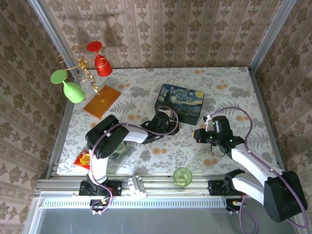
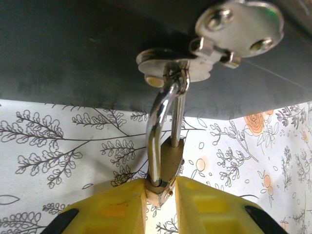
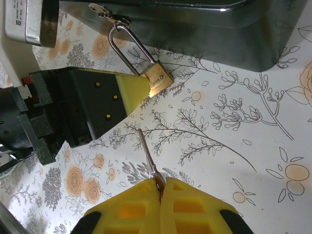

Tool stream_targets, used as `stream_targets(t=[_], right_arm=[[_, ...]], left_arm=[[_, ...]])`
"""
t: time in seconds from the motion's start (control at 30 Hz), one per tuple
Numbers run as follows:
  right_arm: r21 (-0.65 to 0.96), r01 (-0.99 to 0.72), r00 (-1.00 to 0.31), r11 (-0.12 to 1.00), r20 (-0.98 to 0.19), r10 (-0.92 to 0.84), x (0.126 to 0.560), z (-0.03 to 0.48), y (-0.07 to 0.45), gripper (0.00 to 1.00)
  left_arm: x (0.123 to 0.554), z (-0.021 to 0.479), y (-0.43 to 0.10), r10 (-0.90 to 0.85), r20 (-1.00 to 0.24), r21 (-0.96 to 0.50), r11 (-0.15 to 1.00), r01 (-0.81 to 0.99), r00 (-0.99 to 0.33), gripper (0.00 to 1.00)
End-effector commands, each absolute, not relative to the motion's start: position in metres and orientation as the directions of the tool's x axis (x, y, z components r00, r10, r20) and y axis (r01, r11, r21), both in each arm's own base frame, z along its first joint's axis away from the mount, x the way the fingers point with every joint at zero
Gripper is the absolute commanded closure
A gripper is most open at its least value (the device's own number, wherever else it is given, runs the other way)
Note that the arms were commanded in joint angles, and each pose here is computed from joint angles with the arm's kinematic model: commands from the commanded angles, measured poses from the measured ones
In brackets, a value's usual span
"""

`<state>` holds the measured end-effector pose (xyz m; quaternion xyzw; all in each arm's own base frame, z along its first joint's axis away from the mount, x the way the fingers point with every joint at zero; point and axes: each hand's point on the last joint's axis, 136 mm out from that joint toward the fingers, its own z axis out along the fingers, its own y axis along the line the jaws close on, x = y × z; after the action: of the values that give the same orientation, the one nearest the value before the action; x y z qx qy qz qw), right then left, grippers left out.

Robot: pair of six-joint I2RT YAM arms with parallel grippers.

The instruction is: Unlock a padlock with a key

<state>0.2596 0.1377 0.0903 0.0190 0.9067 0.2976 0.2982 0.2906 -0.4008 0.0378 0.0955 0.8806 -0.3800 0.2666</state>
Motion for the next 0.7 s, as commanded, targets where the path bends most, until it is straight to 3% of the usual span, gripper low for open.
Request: stream_targets(t=[0.0,0.2,0.27,0.33,0.47,0.67], right_arm=[[0.552,-0.128,-0.808,0.824,-0.539,0.236,0.261,0.090,0.134,1.00],[0.578,-0.118,-0.813,0.808,-0.523,0.256,0.262,0.088,0.137,1.00],[0.579,-0.116,-0.815,0.807,-0.520,0.256,0.263,0.087,0.137,1.00],[0.580,-0.116,-0.817,0.806,-0.517,0.254,0.263,0.086,0.138,1.00],[0.579,-0.113,-0.820,0.808,-0.513,0.253,0.264,0.084,0.138,1.00],[0.575,-0.112,-0.818,0.810,-0.516,0.253,0.264,0.085,0.137,1.00]], left_arm=[[0.294,0.044,-0.400,-0.046,-0.541,-0.636,0.676,0.372,-0.840,0.81],[0.295,0.050,-0.400,-0.072,-0.519,-0.669,0.654,0.353,-0.852,0.85],[0.297,0.049,-0.398,-0.062,-0.527,-0.653,0.668,0.358,-0.848,0.79],[0.299,0.045,-0.394,-0.055,-0.529,-0.632,0.692,0.349,-0.847,0.65],[0.307,0.048,-0.387,-0.094,-0.556,-0.626,0.701,0.342,-0.826,0.60],[0.321,0.063,-0.392,-0.097,-0.598,-0.623,0.681,0.385,-0.796,0.62]])
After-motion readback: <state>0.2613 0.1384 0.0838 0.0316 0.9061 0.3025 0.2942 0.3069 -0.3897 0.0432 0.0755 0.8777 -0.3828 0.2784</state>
